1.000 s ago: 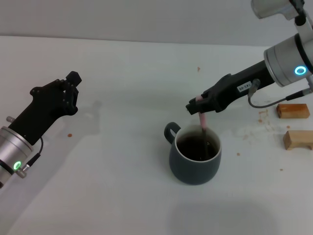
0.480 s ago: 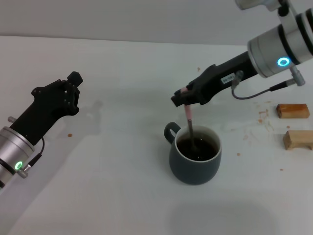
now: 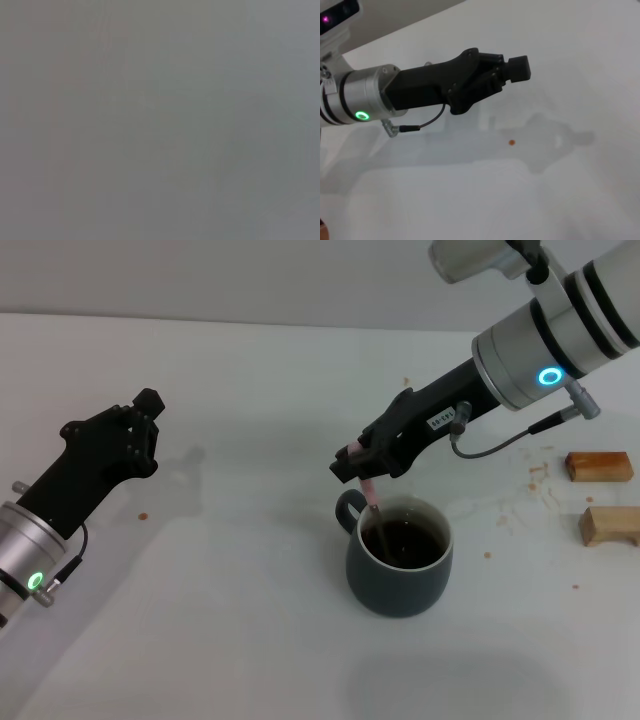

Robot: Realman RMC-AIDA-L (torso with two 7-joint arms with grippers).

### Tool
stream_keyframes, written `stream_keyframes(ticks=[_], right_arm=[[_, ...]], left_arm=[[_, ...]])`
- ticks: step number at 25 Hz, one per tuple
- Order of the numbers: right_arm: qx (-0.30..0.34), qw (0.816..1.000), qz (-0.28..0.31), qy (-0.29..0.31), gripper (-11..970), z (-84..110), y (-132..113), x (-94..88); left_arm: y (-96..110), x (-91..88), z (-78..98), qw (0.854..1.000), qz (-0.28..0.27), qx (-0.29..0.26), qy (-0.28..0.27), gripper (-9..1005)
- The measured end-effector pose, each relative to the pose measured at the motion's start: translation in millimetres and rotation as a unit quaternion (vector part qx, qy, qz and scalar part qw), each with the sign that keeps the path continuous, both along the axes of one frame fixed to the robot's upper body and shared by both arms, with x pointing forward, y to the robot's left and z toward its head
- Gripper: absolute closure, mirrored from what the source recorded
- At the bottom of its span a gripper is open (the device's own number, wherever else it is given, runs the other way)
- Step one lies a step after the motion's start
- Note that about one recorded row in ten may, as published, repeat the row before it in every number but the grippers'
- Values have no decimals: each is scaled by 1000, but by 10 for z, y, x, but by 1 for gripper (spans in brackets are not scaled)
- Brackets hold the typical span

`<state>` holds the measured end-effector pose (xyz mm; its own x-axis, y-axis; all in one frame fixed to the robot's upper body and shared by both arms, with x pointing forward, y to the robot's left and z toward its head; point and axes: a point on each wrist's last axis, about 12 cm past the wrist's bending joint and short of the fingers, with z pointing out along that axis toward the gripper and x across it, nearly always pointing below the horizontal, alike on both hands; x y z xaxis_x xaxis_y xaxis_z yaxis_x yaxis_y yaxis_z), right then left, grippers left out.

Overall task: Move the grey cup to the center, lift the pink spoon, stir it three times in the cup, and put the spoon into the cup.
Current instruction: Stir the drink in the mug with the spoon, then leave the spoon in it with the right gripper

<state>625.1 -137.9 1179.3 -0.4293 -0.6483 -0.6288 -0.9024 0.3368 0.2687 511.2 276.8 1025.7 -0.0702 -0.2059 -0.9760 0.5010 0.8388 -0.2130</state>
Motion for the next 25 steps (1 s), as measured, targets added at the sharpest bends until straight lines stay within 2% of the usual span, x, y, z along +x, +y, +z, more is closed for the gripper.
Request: stream_keyframes(ticks=[13,25], right_arm=[[0,1000,-5,12,739,-26,-187,-69],[13,999,-51,6,732,-67,-397,-38]], left_arm=[[-36,36,-6,1000,0,3,5,897],[-45,48,-2,1000,-3,2,7,895]])
